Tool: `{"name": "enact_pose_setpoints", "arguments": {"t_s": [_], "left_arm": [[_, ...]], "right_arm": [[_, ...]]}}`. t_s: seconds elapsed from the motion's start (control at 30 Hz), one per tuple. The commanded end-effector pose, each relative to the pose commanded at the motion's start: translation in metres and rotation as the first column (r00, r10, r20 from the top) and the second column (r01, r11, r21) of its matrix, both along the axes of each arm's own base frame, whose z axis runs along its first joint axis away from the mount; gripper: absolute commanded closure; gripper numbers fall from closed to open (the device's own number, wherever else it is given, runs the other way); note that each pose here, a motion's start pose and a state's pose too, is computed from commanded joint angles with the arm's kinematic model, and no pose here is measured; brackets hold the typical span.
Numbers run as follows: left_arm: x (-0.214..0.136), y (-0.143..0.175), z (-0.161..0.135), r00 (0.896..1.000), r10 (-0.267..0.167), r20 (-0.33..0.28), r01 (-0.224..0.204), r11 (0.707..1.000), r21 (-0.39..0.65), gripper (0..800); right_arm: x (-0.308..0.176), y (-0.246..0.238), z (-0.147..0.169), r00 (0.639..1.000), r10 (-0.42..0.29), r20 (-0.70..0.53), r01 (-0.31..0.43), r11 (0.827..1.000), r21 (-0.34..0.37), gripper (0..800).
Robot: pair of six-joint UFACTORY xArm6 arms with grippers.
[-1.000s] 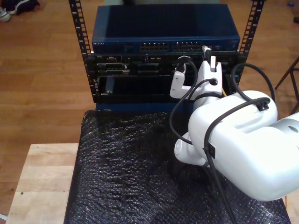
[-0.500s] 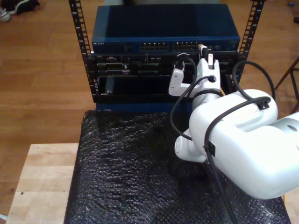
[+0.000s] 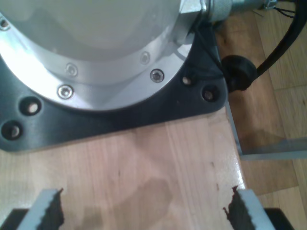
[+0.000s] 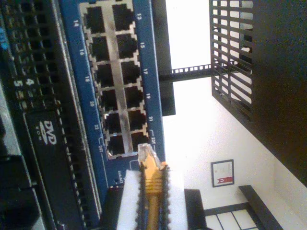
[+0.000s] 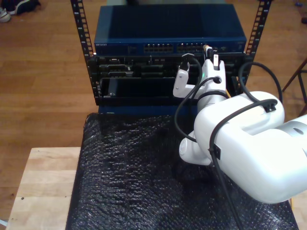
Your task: Grab the cable and plug it in
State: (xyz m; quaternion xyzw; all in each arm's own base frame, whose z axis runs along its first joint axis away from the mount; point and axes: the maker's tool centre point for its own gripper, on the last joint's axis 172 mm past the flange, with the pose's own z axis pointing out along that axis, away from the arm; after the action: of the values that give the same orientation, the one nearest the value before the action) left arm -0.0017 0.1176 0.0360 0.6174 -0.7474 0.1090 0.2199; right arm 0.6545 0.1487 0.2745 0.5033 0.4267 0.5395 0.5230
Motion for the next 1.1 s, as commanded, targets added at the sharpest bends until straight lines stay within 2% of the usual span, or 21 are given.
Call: {"name": "enact_pose_setpoints", "arguments": {"t_s": [1.1], "left_arm": [[0.0000, 0.0000, 0.0000, 1.000, 0.000, 0.000, 0.000, 1.000, 0.000, 0]], "right_arm": [[0.0079, -0.0020, -0.0005, 1.000, -0.003, -0.004, 0.002, 1.000, -0.004, 800]]}}
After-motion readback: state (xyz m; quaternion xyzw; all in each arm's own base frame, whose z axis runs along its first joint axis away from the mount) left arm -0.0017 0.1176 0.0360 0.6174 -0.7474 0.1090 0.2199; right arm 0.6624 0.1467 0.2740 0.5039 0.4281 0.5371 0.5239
